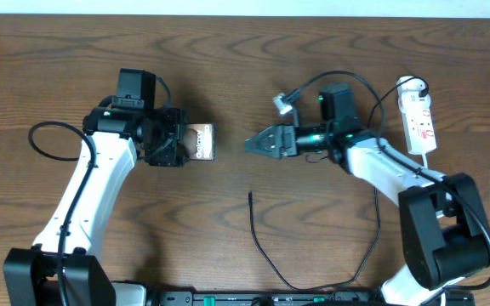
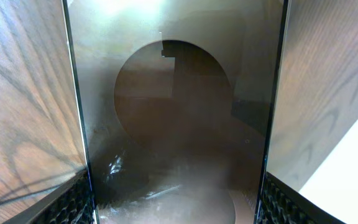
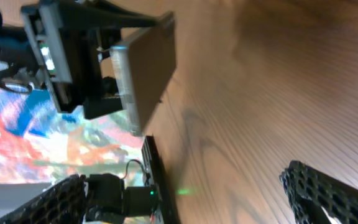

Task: Plug charger to phone and switch on socket
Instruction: 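Move the right gripper toward the held box's lower edge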

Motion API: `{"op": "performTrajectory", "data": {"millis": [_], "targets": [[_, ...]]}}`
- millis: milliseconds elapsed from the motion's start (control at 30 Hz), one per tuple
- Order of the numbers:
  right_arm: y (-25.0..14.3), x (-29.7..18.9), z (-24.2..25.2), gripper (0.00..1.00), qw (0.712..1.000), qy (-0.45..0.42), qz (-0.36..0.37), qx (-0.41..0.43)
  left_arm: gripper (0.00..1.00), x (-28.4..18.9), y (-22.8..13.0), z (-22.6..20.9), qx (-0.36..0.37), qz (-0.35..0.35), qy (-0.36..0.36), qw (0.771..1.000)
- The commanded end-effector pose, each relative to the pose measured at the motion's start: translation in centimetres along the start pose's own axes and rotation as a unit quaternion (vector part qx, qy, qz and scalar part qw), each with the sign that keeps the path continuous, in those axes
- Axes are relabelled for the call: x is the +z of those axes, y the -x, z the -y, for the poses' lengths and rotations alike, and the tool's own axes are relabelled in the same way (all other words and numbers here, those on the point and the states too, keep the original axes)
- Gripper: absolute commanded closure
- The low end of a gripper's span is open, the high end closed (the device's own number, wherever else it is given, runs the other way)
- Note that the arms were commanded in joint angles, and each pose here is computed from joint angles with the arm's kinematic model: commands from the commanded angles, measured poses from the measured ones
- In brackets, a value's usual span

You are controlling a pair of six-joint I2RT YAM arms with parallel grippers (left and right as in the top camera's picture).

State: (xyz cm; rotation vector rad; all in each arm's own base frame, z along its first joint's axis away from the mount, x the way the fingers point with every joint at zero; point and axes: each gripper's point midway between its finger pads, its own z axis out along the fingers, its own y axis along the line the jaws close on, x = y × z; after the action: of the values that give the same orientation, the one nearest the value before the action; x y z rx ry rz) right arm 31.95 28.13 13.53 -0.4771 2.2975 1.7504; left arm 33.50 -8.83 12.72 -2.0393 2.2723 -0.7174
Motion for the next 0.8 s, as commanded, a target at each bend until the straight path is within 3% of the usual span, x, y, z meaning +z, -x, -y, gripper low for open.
{"op": "performTrajectory", "data": {"millis": [0, 400, 767], "targets": [[0.2, 1.9, 0.2, 0.01, 1.0, -0.03, 0.006, 0.009, 0.93, -1.1, -0.2, 1.0, 0.028, 0.03, -0.022, 0.999], [0.6, 3.7, -0.4, 0.01, 0.999, -0.043, 0.019, 0.004, 0.93, -0.9, -0.8, 0.6, 0.001, 0.025, -0.014, 1.0], [1.5, 5.6, -1.5, 0.01, 0.997, -0.053, 0.05, -0.002, 0.93, -0.3, -3.8, -0.3, -0.035, 0.008, 0.0, 0.999]]}}
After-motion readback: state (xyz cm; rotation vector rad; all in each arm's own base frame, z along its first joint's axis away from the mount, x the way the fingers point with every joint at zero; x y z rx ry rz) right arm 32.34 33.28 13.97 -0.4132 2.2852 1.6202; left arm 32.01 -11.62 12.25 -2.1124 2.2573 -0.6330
